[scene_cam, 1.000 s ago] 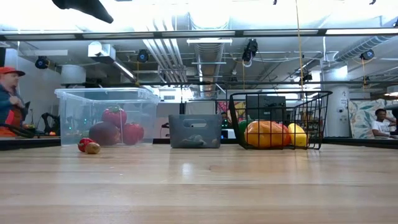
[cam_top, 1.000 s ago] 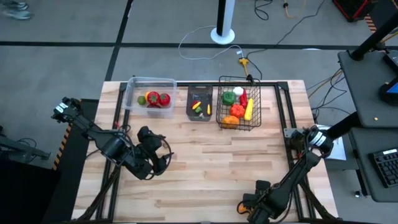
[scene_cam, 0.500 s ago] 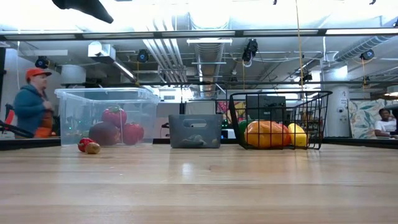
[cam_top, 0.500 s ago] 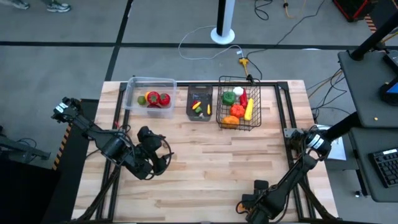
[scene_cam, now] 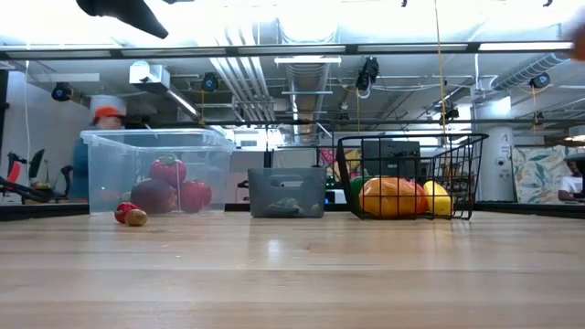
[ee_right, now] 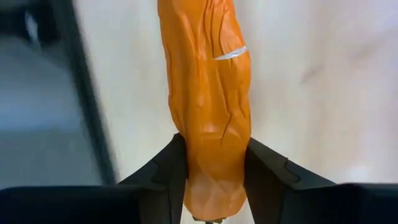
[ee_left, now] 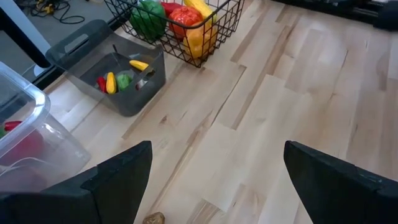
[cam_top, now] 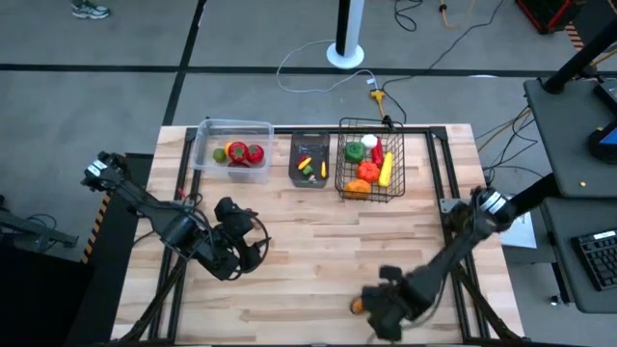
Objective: Sort produce into baskets
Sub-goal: Put the brown chili pepper into the wire basket
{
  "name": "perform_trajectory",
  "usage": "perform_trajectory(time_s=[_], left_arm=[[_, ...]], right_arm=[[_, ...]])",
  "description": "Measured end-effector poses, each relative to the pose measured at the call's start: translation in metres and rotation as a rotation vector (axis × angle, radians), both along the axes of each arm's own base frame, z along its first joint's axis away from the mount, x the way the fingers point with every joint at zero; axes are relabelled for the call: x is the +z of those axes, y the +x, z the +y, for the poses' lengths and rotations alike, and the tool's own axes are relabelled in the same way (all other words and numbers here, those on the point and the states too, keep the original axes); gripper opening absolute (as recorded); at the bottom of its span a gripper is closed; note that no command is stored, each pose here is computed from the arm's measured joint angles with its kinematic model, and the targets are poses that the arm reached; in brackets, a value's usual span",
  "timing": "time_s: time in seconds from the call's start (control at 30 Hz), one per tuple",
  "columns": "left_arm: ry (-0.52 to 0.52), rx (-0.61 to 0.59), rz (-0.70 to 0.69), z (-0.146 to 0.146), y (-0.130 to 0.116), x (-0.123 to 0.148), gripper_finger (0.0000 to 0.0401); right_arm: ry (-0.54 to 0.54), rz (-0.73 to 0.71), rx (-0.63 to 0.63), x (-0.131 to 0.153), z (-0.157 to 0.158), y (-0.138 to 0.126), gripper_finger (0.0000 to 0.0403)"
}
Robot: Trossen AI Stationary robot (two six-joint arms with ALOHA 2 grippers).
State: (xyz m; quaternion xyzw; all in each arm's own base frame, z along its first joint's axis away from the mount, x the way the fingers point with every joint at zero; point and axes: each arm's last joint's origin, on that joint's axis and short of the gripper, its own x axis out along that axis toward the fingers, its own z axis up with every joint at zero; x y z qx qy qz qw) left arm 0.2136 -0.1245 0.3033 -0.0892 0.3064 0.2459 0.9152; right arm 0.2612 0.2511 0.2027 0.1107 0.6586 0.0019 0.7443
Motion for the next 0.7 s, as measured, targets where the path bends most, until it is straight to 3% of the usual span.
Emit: perform_trajectory(time_s=[0.3,0.47,0.7], left_arm=[[0.004,-0.009,0.032,-0.002,0.002,-0.005,0.0345],[-0.008,-0.019,0.051,-0.002,0.001,-0.005,0.0345],[-0.039,-0.042,0.081,-0.003,0.0,-0.006,0.0345]], right_arm=[[-0.114,-0.3,-0.116,0.079,-0.097,0.047,0.0132],[-0.229,-0.402,-0.288,0.111,-0.169,0.061,0.0132],[-0.339,-0.351,-0.52,0.123,-0.271,0.058,0.0129]])
